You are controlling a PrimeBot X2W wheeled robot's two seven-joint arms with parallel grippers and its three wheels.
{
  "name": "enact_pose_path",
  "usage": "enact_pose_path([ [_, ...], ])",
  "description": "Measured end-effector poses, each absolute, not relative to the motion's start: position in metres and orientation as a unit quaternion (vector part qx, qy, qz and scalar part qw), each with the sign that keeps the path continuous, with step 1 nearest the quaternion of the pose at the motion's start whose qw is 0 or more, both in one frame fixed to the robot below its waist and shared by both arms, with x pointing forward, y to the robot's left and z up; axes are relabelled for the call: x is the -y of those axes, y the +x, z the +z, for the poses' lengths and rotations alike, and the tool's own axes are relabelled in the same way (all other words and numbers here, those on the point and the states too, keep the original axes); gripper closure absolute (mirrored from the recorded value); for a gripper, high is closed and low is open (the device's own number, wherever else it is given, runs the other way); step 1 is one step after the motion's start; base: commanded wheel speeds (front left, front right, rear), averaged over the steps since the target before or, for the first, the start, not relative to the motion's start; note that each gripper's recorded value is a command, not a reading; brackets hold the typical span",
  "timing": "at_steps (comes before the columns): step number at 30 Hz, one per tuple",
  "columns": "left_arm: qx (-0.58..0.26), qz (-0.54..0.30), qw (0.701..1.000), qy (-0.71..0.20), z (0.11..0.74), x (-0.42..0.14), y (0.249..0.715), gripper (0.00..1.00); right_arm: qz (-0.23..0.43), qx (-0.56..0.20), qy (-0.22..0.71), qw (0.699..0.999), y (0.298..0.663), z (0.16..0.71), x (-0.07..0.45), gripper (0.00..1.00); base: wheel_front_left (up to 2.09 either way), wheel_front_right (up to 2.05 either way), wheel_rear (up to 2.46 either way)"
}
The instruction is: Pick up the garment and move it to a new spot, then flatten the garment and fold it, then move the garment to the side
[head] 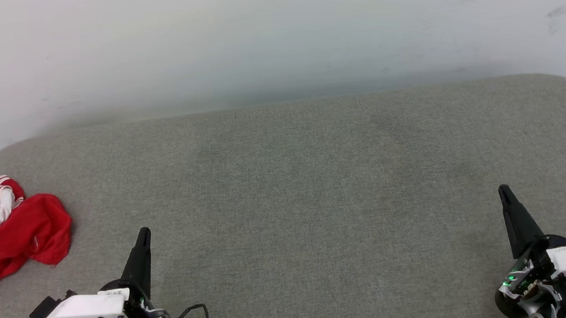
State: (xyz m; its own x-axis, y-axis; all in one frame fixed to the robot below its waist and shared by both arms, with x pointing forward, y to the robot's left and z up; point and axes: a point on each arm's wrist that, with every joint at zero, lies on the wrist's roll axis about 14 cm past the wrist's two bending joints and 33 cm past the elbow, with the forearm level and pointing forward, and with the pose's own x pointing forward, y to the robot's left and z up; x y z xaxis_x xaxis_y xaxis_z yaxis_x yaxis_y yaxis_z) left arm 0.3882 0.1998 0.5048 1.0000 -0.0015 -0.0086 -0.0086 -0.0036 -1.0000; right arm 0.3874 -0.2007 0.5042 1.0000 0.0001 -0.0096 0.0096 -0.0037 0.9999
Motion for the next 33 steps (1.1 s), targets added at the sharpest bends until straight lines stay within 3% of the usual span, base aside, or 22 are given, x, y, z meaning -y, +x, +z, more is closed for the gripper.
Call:
enact_pose_path([
  [10, -0.004, 0.003, 0.706, -0.708, 0.505, -0.2, 0.388, 1.0, -0.003, -0.003, 0.708, 0.706, 0.387, 0.504, 0.201, 1.0, 0.0, 0.0, 0.0],
  [11, -0.004, 0.003, 0.706, -0.708, 0.505, -0.2, 0.388, 0.0, -0.003, -0.003, 0.708, 0.706, 0.387, 0.504, 0.201, 0.0, 0.0, 0.0, 0.0],
  [19, -0.03, 0.035, 0.703, -0.71, 0.477, -0.199, 0.375, 0.0, -0.04, -0.03, 0.709, 0.703, 0.372, 0.474, 0.202, 0.0, 0.0, 0.0, 0.0],
  [24, -0.017, 0.036, 0.716, -0.697, 0.483, -0.203, 0.376, 0.0, -0.043, -0.021, 0.698, 0.715, 0.373, 0.477, 0.204, 0.0, 0.0, 0.0, 0.0],
  [33, 0.002, 0.045, 0.764, -0.643, 0.495, -0.212, 0.378, 0.0, -0.045, 0.005, 0.636, 0.77, 0.376, 0.491, 0.215, 0.0, 0.0, 0.0, 0.0],
])
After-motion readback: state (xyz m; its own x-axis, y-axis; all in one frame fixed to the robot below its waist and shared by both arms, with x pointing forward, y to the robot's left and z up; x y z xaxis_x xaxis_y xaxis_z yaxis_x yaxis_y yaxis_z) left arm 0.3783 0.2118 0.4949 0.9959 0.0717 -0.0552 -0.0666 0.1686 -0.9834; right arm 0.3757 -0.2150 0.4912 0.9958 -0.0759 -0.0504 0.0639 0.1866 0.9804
